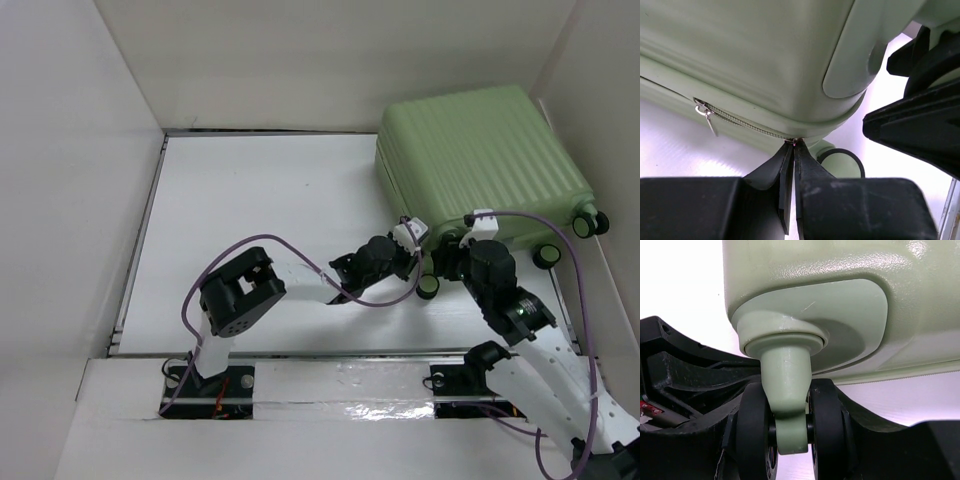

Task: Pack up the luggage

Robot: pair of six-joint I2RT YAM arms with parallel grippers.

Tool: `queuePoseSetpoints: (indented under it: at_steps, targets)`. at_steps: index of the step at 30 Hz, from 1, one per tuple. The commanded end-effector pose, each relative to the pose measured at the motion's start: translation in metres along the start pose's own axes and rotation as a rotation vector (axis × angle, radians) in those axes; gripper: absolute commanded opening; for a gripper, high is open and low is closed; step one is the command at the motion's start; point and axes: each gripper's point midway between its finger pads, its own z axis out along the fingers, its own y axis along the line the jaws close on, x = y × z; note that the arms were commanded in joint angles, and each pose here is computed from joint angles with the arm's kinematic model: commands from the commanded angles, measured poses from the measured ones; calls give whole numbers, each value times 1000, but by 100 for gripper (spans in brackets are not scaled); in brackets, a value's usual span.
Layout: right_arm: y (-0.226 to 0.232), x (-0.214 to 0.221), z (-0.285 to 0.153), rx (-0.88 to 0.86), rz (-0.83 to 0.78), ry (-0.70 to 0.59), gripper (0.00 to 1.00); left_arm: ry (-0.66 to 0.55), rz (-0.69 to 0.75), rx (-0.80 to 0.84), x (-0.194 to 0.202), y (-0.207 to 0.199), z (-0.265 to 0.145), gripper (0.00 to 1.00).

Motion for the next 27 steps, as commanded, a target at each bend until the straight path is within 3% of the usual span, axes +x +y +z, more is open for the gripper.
queuePoseSetpoints:
  at_steps: [1, 3, 12, 17, 20, 21, 24, 25, 27]
  targets:
    - [11, -33, -17, -58, 61, -134, 0, -56, 49, -218, -17, 67, -7, 0]
    - [15, -33, -20, -90, 60, -141, 0, -72, 31, -276, -23, 101, -16, 0]
    - [33, -29, -23, -192, 15, -115, 0, -97, 34, -358, -37, 168, -17, 0]
    - [60, -28, -20, -322, -31, -102, 0, -112, -58, -338, -43, 185, -22, 0]
    - [90, -27, -13, -405, -63, -84, 0, -151, -207, -349, -44, 197, -48, 37]
    - [106, -26, -15, -448, -80, -81, 0, -174, -255, -351, -47, 201, -58, 58]
    - [142, -34, -9, -519, -106, -80, 0, -287, -454, -431, -61, 227, -111, 72]
    - [162, -32, -14, -573, -126, -72, 0, -346, -491, -453, -82, 230, -136, 73]
    - [196, -40, -10, -636, -144, -73, 0, -394, -568, -555, -78, 248, -172, 77]
